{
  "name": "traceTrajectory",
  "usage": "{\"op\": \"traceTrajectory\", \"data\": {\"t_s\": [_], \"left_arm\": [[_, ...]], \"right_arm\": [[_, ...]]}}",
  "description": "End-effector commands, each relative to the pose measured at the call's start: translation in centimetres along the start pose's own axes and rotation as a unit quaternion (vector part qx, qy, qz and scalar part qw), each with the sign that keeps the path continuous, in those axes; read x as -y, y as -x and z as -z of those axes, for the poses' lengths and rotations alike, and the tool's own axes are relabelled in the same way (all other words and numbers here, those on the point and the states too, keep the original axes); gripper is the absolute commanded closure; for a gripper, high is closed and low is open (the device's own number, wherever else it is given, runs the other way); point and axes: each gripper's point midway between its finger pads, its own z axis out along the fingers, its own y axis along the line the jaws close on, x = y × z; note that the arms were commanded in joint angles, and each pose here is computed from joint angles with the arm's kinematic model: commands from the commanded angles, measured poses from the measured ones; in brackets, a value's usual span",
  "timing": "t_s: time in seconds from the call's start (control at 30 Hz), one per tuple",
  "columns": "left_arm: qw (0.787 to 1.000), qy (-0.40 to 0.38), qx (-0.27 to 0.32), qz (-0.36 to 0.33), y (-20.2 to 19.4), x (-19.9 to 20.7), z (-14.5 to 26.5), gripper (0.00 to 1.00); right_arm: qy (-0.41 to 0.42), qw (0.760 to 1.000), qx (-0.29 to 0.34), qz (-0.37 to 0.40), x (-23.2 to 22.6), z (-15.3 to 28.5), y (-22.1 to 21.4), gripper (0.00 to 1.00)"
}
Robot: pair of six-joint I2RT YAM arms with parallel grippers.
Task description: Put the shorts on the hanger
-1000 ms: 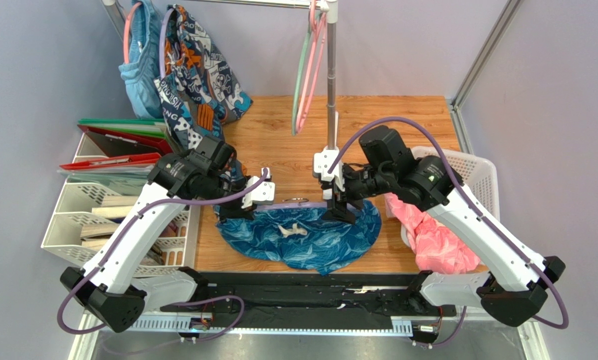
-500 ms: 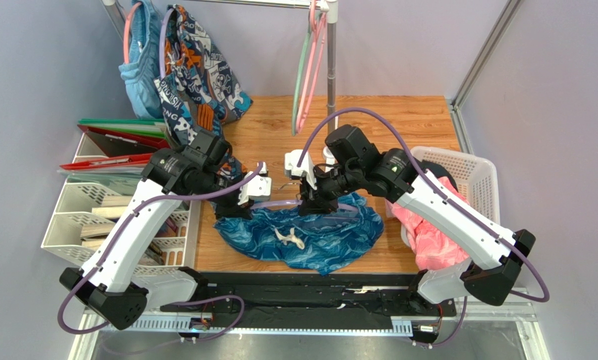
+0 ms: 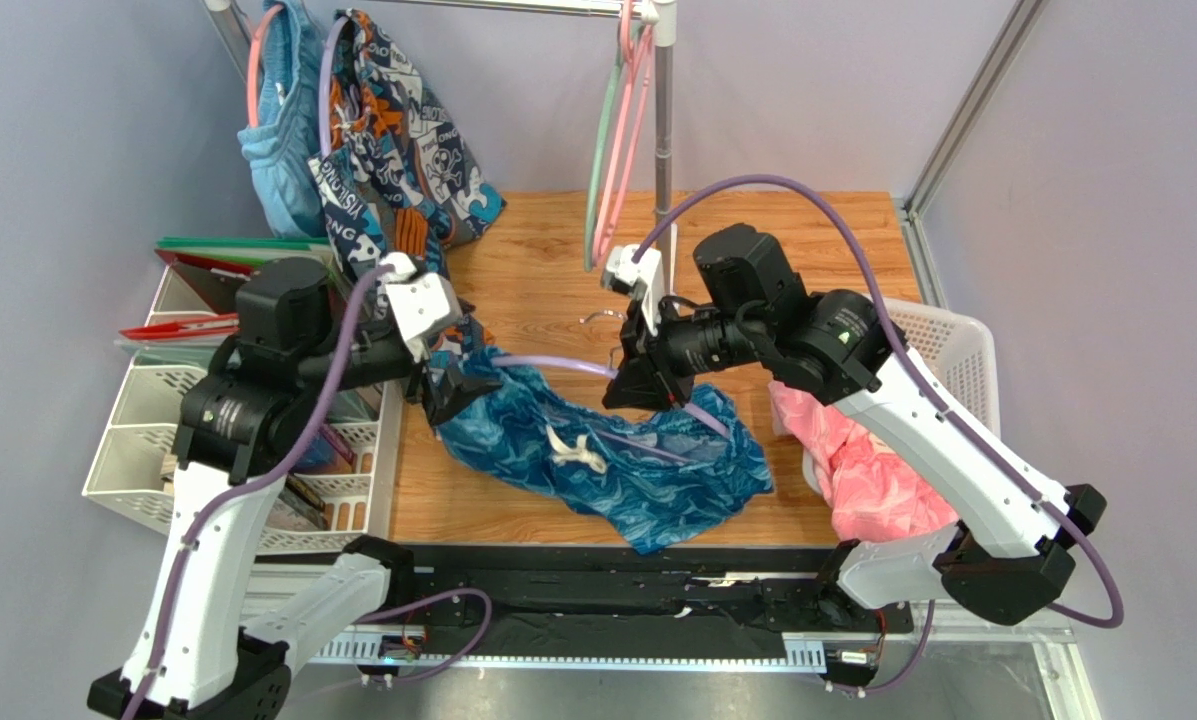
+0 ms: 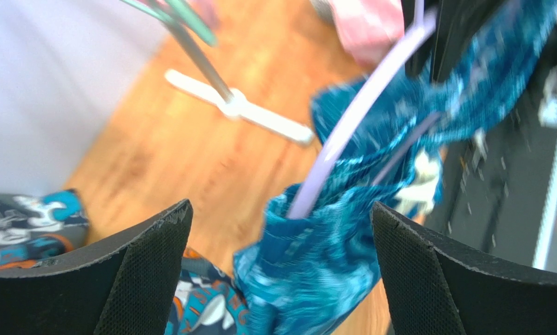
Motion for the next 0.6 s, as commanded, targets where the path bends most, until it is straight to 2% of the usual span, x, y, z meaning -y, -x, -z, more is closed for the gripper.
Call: {"op": "traceTrajectory", "data": {"t_s": [0.0,0.17,0.2,0.3,0.43,0.57], "left_arm": [[0.989,0.1,0.096,0.061,6.2,-2.7,2.0,0.01],[0.979,0.064,0.111,0.158,7.8,-1.5,2.0,0.01],[0.977,0.058,0.112,0.172,7.9,-1.3,1.9,0.01],[0.966,0.041,0.121,0.223,7.9,-0.9,1.3,0.01],[0.943,0.021,0.138,0.303,7.5,-0.1,0.6,0.01],[0.928,-0.006,0.15,0.34,7.2,1.0,0.3,0.01]], "right_arm": [[-0.074,0.982,0.139,-0.099,1.3,1.8,8.4,1.0],[-0.106,0.946,0.224,-0.209,2.1,2.5,13.4,1.0],[-0.117,0.929,0.246,-0.25,2.3,2.6,14.6,1.0],[-0.121,0.906,0.265,-0.306,2.5,1.7,16.0,1.0],[-0.145,0.884,0.312,-0.318,3.0,1.5,18.9,1.0],[-0.191,0.873,0.324,-0.311,4.9,-0.3,19.9,1.0]]}}
